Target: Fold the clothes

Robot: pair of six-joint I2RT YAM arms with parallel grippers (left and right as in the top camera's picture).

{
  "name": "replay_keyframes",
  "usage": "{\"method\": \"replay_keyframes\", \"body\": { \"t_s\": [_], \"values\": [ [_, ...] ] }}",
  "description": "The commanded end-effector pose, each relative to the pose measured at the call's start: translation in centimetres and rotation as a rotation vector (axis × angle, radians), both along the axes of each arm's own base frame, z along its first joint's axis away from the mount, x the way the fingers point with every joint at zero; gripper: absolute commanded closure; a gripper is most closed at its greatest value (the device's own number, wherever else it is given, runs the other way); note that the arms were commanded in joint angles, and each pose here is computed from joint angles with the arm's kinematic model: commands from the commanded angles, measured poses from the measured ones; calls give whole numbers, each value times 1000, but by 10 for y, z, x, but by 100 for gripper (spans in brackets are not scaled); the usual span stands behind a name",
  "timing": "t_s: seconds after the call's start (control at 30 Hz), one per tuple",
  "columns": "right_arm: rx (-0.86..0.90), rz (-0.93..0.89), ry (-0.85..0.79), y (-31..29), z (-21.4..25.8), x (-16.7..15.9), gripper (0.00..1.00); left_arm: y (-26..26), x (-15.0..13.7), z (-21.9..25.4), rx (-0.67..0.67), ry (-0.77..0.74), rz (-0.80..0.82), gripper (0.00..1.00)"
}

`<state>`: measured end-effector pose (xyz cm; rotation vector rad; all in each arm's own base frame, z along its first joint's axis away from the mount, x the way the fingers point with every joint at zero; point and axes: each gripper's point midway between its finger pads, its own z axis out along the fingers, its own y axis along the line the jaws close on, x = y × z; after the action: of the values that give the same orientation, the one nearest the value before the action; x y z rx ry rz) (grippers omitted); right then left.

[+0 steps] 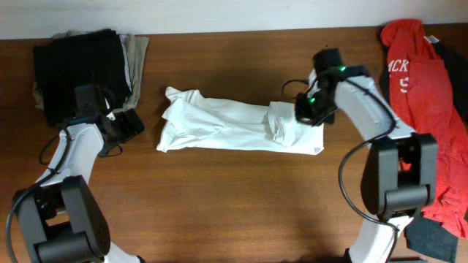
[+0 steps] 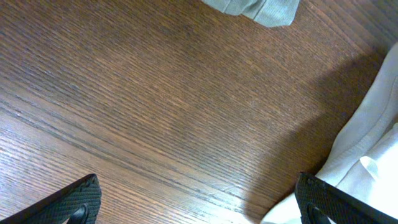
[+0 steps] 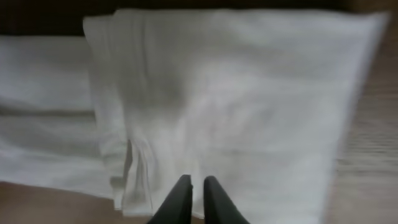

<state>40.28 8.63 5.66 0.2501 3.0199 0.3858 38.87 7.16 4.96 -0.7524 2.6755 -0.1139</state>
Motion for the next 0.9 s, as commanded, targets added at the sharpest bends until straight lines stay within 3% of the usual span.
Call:
{"method": "replay_keyframes", "body": {
  "t_s": [0.0,0.07,0.27,0.33,0.47,0.5,0.6,0.7,0.87],
  "values": [
    [12,-4,34,28,-27,-19,91,0,-2,0,-8,1,0,1],
    [40,21,24,46,-38,-24,94,0,-2,0,-8,1,0,1],
    [50,117,7,86,-41,-37,89,0,-2,0,-8,1,0,1],
    [47,121,6,87,-40,-37,96,0,-3,0,-8,2,0,1],
    [34,57,-37,61,19,-18,96,-1,-4,-1,-9,8,0,1],
    [16,37,-61,49,35,-12,95,-1,-4,-1,-9,8,0,1],
    [-27,-41,-122,-6,75,5,76,-1,-4,-1,-9,7,0,1],
    [-1,-52,-52,-30,57,-6,90,0,-3,0,-9,5,0,1],
    [-10,-73,106,-34,-15,-47,94,0,-3,0,-9,4,0,1]
  ]
}}
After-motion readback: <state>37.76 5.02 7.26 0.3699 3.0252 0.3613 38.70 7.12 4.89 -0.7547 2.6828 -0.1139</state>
